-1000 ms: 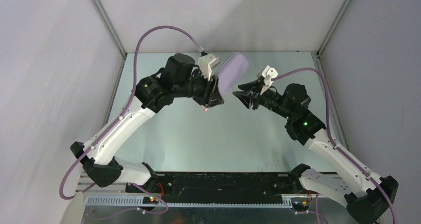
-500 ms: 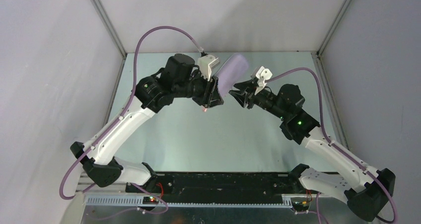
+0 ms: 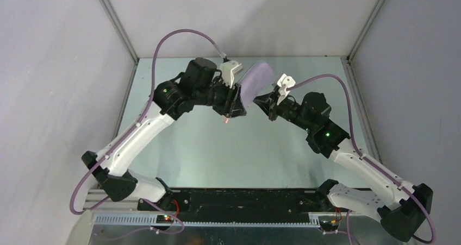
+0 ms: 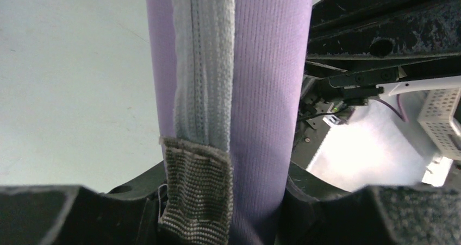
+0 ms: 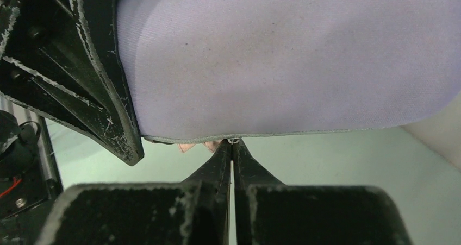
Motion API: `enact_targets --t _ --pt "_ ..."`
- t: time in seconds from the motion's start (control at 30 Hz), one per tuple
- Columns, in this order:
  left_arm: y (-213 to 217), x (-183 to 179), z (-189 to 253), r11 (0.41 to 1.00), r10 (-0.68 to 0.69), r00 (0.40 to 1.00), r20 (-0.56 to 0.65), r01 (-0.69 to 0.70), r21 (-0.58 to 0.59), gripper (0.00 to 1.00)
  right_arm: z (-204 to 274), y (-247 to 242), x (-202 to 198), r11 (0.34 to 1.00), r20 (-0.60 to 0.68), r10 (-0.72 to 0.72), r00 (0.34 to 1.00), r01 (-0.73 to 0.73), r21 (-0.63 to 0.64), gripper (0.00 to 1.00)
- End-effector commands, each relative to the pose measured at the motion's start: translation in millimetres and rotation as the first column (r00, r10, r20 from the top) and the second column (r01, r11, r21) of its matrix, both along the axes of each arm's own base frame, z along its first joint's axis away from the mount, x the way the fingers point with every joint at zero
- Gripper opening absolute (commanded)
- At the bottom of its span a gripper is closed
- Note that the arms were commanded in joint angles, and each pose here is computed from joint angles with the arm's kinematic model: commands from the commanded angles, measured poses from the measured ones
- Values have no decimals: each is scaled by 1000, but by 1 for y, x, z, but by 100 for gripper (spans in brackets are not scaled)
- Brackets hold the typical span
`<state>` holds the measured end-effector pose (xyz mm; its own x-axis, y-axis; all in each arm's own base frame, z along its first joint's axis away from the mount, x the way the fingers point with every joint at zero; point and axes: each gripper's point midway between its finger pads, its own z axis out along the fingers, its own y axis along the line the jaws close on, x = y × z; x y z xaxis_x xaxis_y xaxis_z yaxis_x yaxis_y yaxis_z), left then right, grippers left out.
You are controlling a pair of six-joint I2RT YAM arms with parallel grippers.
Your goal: Put away the umbrella
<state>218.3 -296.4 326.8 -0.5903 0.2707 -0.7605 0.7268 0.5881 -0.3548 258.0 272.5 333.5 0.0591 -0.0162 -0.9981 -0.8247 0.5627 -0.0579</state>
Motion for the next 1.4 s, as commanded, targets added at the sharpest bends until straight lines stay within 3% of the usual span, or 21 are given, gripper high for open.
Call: enact_targets --t 0.0,0.17,0.27,0.4,0.53,0.57,0.63,0.67,0.73,0.87,1.0,1.37 --pt "-22 4 14 990 -80 994 -74 71 -121 0 0 -8 -13 1000 -148 -7 989 7 -2 0" --pt "-43 -6 -39 974 -198 923 -330 146 -175 7 -29 -17 -40 998 -402 4 916 -28 -54 0" --pt "-55 -13 -68 957 -261 869 -421 177 -228 12 -59 -21 -61 994 -565 3 825 -66 -92 0" --pt "-66 -25 -108 936 -335 749 -571 197 -291 21 -105 -28 -88 980 -772 -56 633 -112 -163 0" --pt "-69 -26 -166 949 -314 686 -656 198 -247 34 -141 -26 -113 965 -904 -88 419 -191 -182 0" --pt "-70 -25 -173 951 -306 683 -663 195 -239 40 -148 -25 -115 962 -920 -98 380 -200 -185 0" --pt "-70 -20 -193 962 -274 694 -666 188 -200 64 -154 -20 -120 967 -957 -85 278 -208 -147 0" --pt "-67 -15 -205 972 -234 715 -659 177 -154 87 -158 -19 -119 970 -968 -88 236 -202 -137 0" --pt "-63 -5 -217 985 -172 761 -626 156 -81 98 -158 -15 -118 977 -986 -59 154 -194 -88 0" --pt "-55 6 -215 991 -127 840 -527 135 -24 100 -157 -12 -111 987 -999 -25 23 -160 -29 0" --pt "-51 2 -210 987 -155 886 -436 153 -39 100 -166 -13 -111 988 -991 -12 -137 -154 9 0" --pt "-53 -5 -222 990 -143 899 -413 133 -53 98 -192 -16 -104 985 -963 -36 -269 -171 11 0"
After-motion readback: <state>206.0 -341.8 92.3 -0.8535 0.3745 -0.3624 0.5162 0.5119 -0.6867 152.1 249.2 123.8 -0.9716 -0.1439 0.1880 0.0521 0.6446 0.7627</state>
